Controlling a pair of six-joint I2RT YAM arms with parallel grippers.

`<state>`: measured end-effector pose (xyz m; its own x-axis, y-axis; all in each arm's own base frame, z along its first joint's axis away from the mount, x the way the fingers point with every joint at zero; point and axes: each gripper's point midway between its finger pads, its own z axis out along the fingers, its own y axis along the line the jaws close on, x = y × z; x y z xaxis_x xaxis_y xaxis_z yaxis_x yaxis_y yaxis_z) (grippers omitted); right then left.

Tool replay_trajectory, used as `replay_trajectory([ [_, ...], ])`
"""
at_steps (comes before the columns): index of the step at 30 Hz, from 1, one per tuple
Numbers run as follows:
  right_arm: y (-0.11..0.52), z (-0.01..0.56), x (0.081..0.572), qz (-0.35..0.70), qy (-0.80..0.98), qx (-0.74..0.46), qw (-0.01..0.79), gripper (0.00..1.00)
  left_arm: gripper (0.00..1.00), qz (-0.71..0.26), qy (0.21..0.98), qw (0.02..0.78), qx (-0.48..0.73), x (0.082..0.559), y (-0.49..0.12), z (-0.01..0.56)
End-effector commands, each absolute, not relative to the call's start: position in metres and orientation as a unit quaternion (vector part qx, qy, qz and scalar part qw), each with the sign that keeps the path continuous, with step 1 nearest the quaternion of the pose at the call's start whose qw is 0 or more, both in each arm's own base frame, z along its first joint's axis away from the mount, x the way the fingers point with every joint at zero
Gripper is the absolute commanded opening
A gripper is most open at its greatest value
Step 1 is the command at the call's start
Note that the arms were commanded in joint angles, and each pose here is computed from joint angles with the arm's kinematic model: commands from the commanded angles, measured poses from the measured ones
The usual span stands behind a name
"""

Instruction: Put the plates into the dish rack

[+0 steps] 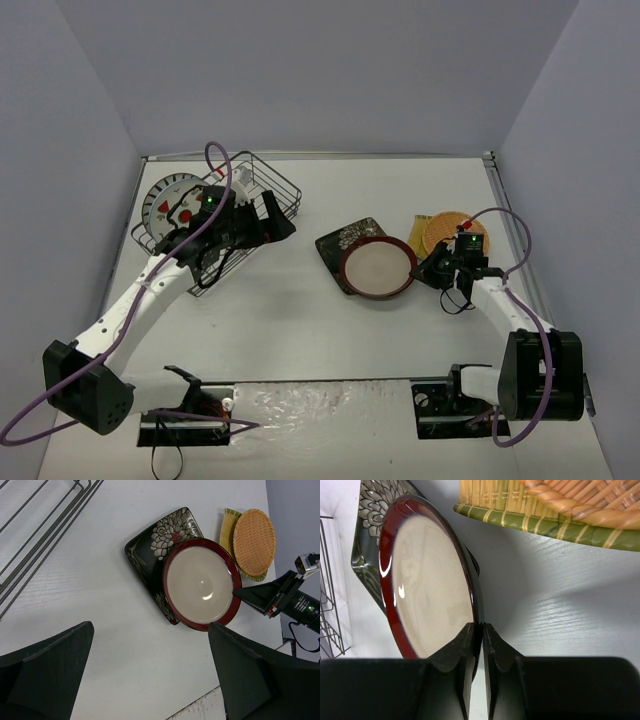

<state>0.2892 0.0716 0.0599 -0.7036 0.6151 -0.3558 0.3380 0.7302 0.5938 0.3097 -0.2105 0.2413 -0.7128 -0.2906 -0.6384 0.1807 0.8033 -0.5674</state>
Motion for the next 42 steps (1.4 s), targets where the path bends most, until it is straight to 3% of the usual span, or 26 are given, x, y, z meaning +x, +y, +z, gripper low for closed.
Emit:
replay_trajectory([
  [1,0.076,0.082,0.303,0.28,0.873,0.248,0.313,0.12,0.97,-0.331,0.844,0.421,-0.016,0.318,-0.215,0.281],
  [8,0.077,0.078,0.301,0.283,0.874,0.247,0.309,0.17,0.97,-0.33,0.846,0.418,-0.014,0.314,-0.214,0.278],
  [14,0.081,0.076,0.301,0.294,0.874,0.24,0.302,0.54,0.97,-0.331,0.847,0.416,-0.014,0.311,-0.213,0.278],
  [19,0.09,0.074,0.303,0.32,0.87,0.235,0.292,0.68,0.97,-0.332,0.846,0.417,-0.013,0.309,-0.213,0.28],
  [29,0.108,0.054,0.305,0.362,0.86,0.244,0.266,0.74,0.97,-0.33,0.849,0.413,-0.009,0.307,-0.212,0.28],
  [42,0.128,0.042,0.299,0.397,0.852,0.248,0.236,0.7,0.97,-0.327,0.849,0.414,-0.007,0.307,-0.212,0.279],
])
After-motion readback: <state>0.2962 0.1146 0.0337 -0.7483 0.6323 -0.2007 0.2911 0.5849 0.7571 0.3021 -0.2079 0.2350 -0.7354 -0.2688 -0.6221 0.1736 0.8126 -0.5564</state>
